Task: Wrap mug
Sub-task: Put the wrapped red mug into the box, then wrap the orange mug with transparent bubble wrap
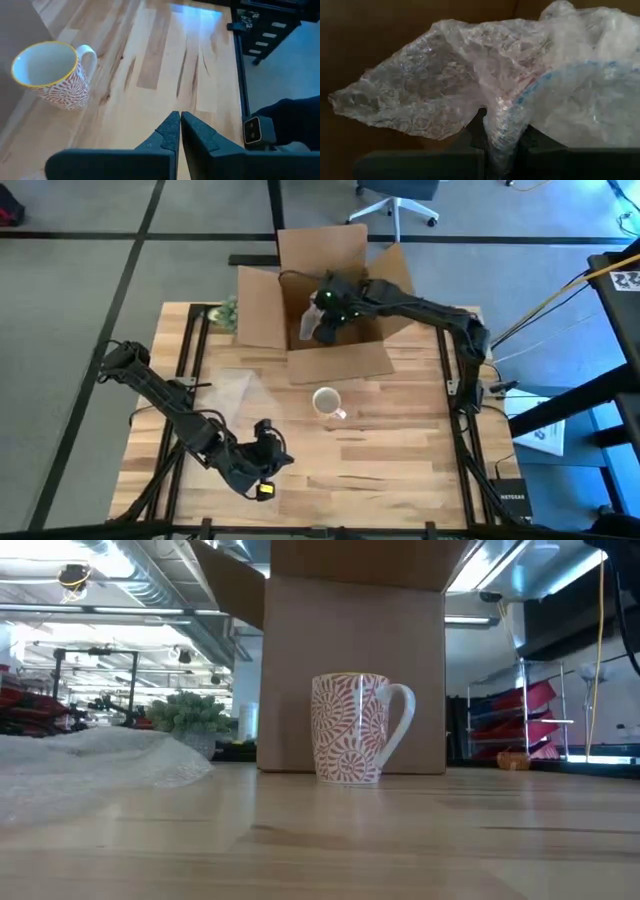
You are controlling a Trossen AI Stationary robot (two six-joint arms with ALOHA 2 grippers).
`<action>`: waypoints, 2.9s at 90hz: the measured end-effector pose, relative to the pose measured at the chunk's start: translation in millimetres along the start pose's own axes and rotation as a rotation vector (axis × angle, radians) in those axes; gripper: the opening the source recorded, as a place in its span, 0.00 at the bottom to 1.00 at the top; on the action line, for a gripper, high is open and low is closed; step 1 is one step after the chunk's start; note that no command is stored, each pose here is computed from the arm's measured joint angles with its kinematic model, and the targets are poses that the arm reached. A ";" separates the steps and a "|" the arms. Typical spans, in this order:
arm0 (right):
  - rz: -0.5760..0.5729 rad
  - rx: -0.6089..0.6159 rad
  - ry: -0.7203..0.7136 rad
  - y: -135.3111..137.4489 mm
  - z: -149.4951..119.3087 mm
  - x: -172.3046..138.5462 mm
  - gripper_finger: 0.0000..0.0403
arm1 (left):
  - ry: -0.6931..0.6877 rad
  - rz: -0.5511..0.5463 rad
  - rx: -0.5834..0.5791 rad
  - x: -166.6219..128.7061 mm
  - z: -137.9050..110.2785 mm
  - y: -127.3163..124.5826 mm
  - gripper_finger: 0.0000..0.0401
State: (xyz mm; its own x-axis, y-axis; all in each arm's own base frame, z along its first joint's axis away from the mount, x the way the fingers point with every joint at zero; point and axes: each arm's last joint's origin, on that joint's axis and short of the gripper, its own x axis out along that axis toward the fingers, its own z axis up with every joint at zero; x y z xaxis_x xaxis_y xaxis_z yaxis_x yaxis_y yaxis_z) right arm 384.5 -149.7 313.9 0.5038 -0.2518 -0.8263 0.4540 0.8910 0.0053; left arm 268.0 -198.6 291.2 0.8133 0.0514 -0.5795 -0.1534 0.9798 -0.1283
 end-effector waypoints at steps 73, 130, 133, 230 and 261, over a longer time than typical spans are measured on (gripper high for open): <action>0.065 0.067 0.041 -1.9 -69.3 86.2 0.14 | 0.001 -0.002 -0.011 -0.5 -0.5 -0.7 0.00; 0.157 -0.040 -0.137 3.0 24.8 -42.4 0.60 | 0.012 -0.004 0.052 -0.6 -1.4 -0.4 0.00; 0.163 -0.043 -0.132 2.7 28.0 -56.9 0.61 | 0.011 -0.005 0.065 -0.6 -1.4 -0.4 0.00; 0.189 -0.144 -0.232 155.7 -215.5 -189.5 0.56 | 0.136 0.121 0.145 41.1 -0.4 29.6 0.34; 0.258 -0.086 -0.332 196.2 -285.8 -158.4 0.56 | 0.184 0.108 0.148 94.2 9.2 61.7 0.51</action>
State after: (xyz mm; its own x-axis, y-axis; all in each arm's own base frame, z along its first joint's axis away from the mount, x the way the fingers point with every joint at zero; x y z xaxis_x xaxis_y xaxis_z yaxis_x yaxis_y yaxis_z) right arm 183.7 172.9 284.8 0.8084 -0.1124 -0.5778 0.2266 0.9654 0.1292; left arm 340.3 -131.6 236.2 0.6786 0.1346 -0.7220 -0.1391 0.9888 0.0536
